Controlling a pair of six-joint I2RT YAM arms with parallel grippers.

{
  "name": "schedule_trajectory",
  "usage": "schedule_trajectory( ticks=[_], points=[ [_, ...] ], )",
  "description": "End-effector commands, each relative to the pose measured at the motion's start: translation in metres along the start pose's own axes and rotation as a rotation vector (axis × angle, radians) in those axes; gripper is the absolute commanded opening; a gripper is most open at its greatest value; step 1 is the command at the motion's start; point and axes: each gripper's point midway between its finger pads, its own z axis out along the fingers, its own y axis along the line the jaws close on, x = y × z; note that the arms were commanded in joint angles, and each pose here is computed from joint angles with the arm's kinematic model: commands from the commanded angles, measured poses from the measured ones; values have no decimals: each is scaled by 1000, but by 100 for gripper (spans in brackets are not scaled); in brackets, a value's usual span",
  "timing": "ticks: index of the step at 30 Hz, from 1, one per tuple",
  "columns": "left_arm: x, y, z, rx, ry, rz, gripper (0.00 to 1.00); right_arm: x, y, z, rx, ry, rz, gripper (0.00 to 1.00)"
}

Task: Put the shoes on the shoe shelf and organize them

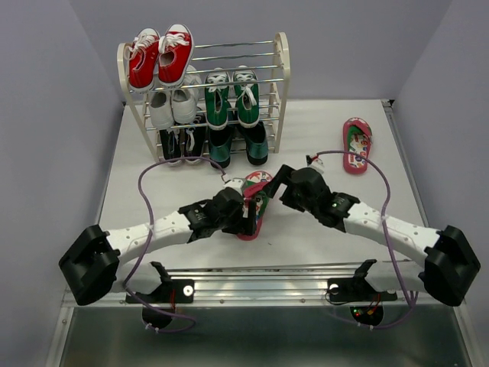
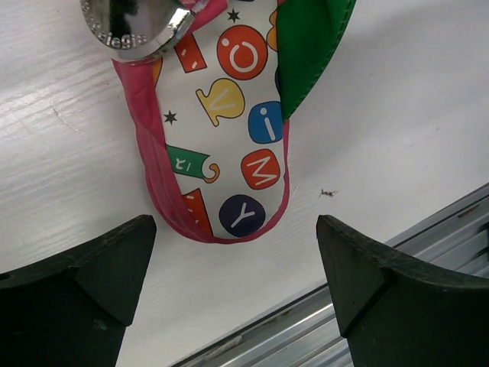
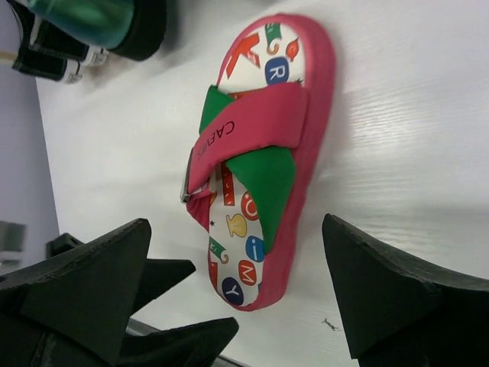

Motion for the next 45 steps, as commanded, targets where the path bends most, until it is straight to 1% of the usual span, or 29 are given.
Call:
schedule_trajectory(
  ticks=[1, 4, 7, 10, 17, 21, 25, 31, 38, 39, 41, 42, 43, 44, 45],
  points=[
    [-16, -11, 12, -25, -34, 50, 99, -37, -34, -26, 141, -175, -45, 100],
    [-17, -9, 20, -55, -27, 58, 99, -60, -39, -42, 144, -262, -29, 100],
    [-21, -15, 25, -62, -26, 76, 99, -73, -45, -53, 161, -319, -39, 100],
    [-21, -10, 29, -108, -21, 82, 99, -78, -48, -56, 169, -335, -42, 100],
    [-19, -6, 41, -190, 3, 119, 99, -78, -57, -51, 197, -328, -49, 100],
    [-18, 5, 46, -274, 11, 126, 99, -76, -61, -48, 210, -315, -54, 100],
    [-15, 10, 51, -322, 29, 145, 99, -77, -64, -47, 220, -314, -60, 100],
    [-8, 13, 59, -357, 55, 149, 99, -77, -68, -45, 230, -311, -59, 100],
    [-4, 12, 63, -360, 76, 155, 98, -78, -71, -44, 237, -308, -65, 100],
    [-3, 13, 65, -363, 84, 156, 96, -78, -71, -44, 237, -308, -65, 100],
    [-1, 12, 65, -360, 95, 159, 79, -77, -72, -44, 239, -307, -66, 100],
    [0, 13, 66, -362, 102, 160, 68, -77, -73, -44, 241, -307, -68, 100],
    [1, 13, 66, -363, 106, 160, 45, -76, -73, -44, 240, -304, -67, 100],
    [0, 12, 66, -360, 104, 157, 34, -76, -73, -44, 240, -304, -67, 100],
    [0, 11, 65, -360, 105, 158, 19, -78, -76, -44, 248, -309, -62, 100]
  ],
)
